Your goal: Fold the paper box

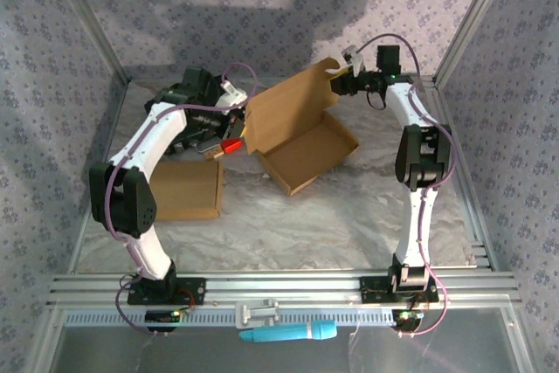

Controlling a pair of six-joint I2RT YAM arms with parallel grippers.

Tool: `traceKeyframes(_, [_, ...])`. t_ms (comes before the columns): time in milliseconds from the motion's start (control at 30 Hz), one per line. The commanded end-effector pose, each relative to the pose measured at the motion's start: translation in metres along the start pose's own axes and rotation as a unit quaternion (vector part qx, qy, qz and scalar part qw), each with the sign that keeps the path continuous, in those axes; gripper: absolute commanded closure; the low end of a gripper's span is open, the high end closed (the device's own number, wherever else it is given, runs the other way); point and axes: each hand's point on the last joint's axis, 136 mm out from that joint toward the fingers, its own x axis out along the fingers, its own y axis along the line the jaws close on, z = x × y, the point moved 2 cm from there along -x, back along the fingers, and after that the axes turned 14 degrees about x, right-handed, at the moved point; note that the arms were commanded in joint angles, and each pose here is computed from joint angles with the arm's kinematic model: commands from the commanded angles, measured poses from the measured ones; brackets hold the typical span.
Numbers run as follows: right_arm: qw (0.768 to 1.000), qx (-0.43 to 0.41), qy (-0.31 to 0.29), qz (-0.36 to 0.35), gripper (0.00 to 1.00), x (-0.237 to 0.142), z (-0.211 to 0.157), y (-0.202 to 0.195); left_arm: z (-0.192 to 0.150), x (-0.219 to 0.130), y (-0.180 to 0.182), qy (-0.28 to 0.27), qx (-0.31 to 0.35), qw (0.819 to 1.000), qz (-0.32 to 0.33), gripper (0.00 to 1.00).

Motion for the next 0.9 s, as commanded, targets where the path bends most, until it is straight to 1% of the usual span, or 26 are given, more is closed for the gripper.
traceKeyframes(0, [1.0,-0.016,0.007,0.001,0.6,0.005,0.005,0.009,0.009,-0.004,0.003,-0.008,0.011,1.0,0.001,1.0])
traceKeyframes(167, [0.999,-0.026,0.026,-0.015,0.77,0.009,0.0,0.015,0.009,-0.004,0.009,-0.003,0.008,1.0,0.016,1.0])
traceKeyframes(200, [0.999,-0.026,0.03,-0.017,0.78,0.01,-0.002,0.017,0.009,-0.004,0.011,-0.002,0.006,1.0,0.019,1.0])
traceKeyframes(267, [0.999,-0.023,0.035,-0.019,0.79,0.008,-0.002,0.02,0.01,-0.004,0.014,-0.001,0.002,1.0,0.03,1.0])
traceKeyframes(400, [0.998,-0.026,0.036,-0.036,0.75,-0.001,0.0,0.028,0.01,-0.006,0.021,0.005,-0.003,0.999,0.05,1.0])
traceKeyframes(533, [0.998,-0.034,0.029,-0.054,0.72,-0.013,0.005,0.034,0.012,-0.006,0.021,0.002,-0.004,0.999,0.051,1.0])
traceKeyframes(633, [0.997,-0.039,0.027,-0.058,0.73,-0.017,0.009,0.036,0.014,-0.007,0.021,-0.001,-0.006,0.999,0.05,1.0])
traceKeyframes(767, [0.997,-0.036,0.038,-0.052,0.8,-0.013,0.007,0.039,0.014,-0.005,0.02,-0.001,-0.01,0.999,0.048,1.0])
traceKeyframes(867, [0.997,-0.033,0.041,-0.055,0.8,-0.013,0.005,0.041,0.012,-0.003,0.02,0.003,-0.013,0.999,0.049,1.0])
